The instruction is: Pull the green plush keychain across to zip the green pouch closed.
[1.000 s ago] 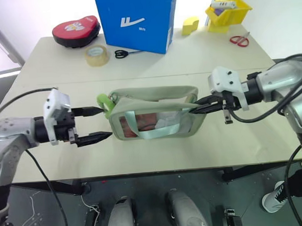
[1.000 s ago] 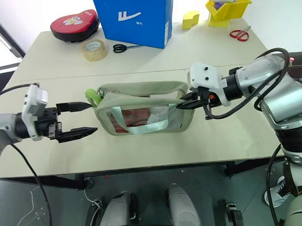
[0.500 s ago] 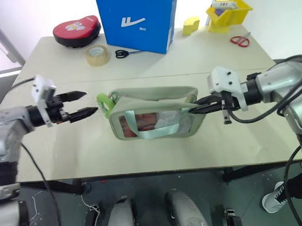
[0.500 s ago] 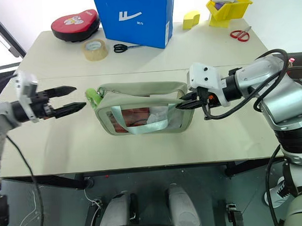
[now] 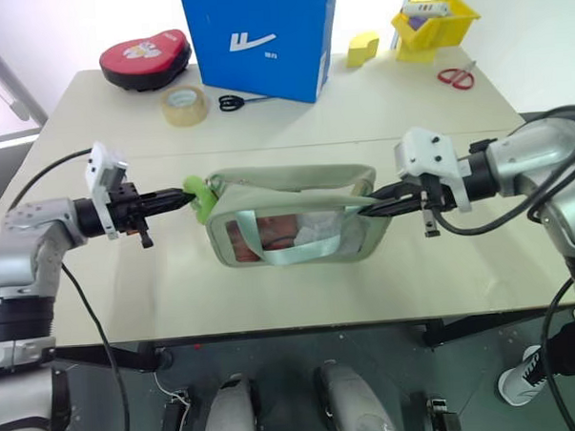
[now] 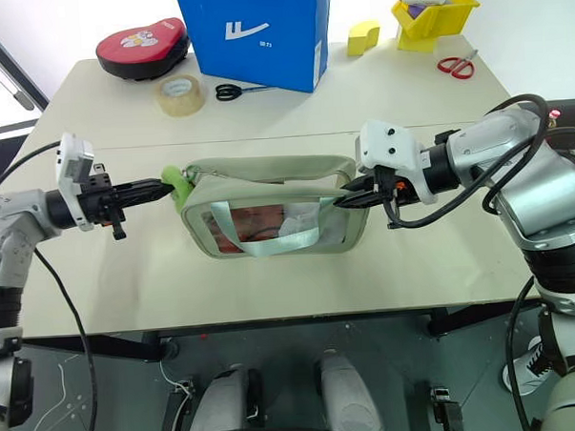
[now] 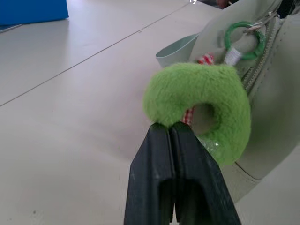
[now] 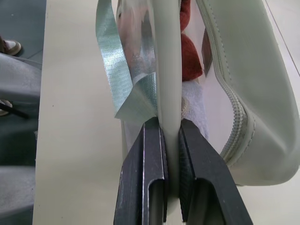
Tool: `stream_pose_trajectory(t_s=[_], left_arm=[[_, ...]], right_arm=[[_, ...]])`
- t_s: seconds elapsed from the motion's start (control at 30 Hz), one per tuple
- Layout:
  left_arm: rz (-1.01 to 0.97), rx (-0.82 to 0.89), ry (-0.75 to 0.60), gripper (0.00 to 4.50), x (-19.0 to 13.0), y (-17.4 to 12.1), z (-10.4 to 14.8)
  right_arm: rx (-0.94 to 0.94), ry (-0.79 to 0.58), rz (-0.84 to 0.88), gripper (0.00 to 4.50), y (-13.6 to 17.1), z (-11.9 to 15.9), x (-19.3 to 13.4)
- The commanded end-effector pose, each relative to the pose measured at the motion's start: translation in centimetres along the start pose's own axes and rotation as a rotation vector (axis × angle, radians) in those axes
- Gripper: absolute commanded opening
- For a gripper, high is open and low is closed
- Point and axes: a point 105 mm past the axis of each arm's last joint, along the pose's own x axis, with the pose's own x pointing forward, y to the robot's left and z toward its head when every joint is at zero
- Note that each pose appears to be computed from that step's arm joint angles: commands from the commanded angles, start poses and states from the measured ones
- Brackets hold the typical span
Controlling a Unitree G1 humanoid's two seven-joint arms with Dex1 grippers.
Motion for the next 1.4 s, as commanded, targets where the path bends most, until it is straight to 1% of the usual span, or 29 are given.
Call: stream_pose_trajectory(t_s=[0.03,0.07,0.1,0.17,0.2,0.33,0.53,0.67,0.77,0.87,0.97,1.0,1.27,1.4], left_arm=[[-0.018,0.074,-0.048,0.08,-1.2,-0.5,3.0],[-0.025,0.080,-0.050,0.08,-1.2,-0.6,3.3],[-0.036,0.072,-0.076,0.08,-1.2,-0.7,4.2],[-0.076,0.030,-0.161,0.08,-0.9,-1.1,6.6],[-0.097,0.010,-0.181,0.08,-0.6,-1.4,7.5],[-0.173,-0.056,-0.206,0.08,1.2,-2.5,9.1],[-0.256,-0.083,-0.134,0.08,4.7,-4.4,8.4],[-0.272,-0.079,-0.048,0.08,6.8,-5.4,6.4],[-0.279,-0.102,-0.035,0.97,7.1,-5.6,6.2],[-0.284,-0.102,-0.057,2.46,6.8,-5.6,6.9],[-0.250,-0.072,-0.045,4.04,6.4,-4.9,7.2],[-0.231,-0.058,-0.041,4.47,6.2,-4.6,7.3],[-0.131,0.019,-0.023,4.47,3.5,-1.9,8.6],[-0.103,0.049,-0.034,4.47,2.6,-1.2,9.3]], right_arm=[[-0.024,-0.008,-0.016,0.00,-0.1,0.6,-0.2],[-0.023,-0.006,-0.018,0.00,-0.2,0.6,-0.2],[-0.021,-0.006,-0.019,0.00,-0.2,0.6,-0.2],[-0.019,-0.005,-0.019,0.00,-0.2,0.5,-0.1],[-0.018,-0.003,-0.019,0.00,-0.3,0.5,0.0],[-0.014,-0.002,-0.020,0.00,-0.2,0.4,0.2],[-0.015,0.003,-0.022,0.00,-0.3,0.3,0.4],[-0.014,0.006,-0.025,0.00,-0.3,0.2,0.5],[-0.014,0.005,-0.027,0.00,-0.3,0.2,0.5],[-0.013,0.006,-0.030,0.00,-0.3,0.2,0.5],[-0.014,0.003,-0.032,0.00,-0.4,0.3,0.5],[-0.014,0.002,-0.033,0.00,-0.4,0.3,0.6],[-0.017,-0.007,-0.033,0.00,-0.4,0.4,0.8],[-0.015,-0.010,-0.031,0.00,-0.4,0.4,0.9]])
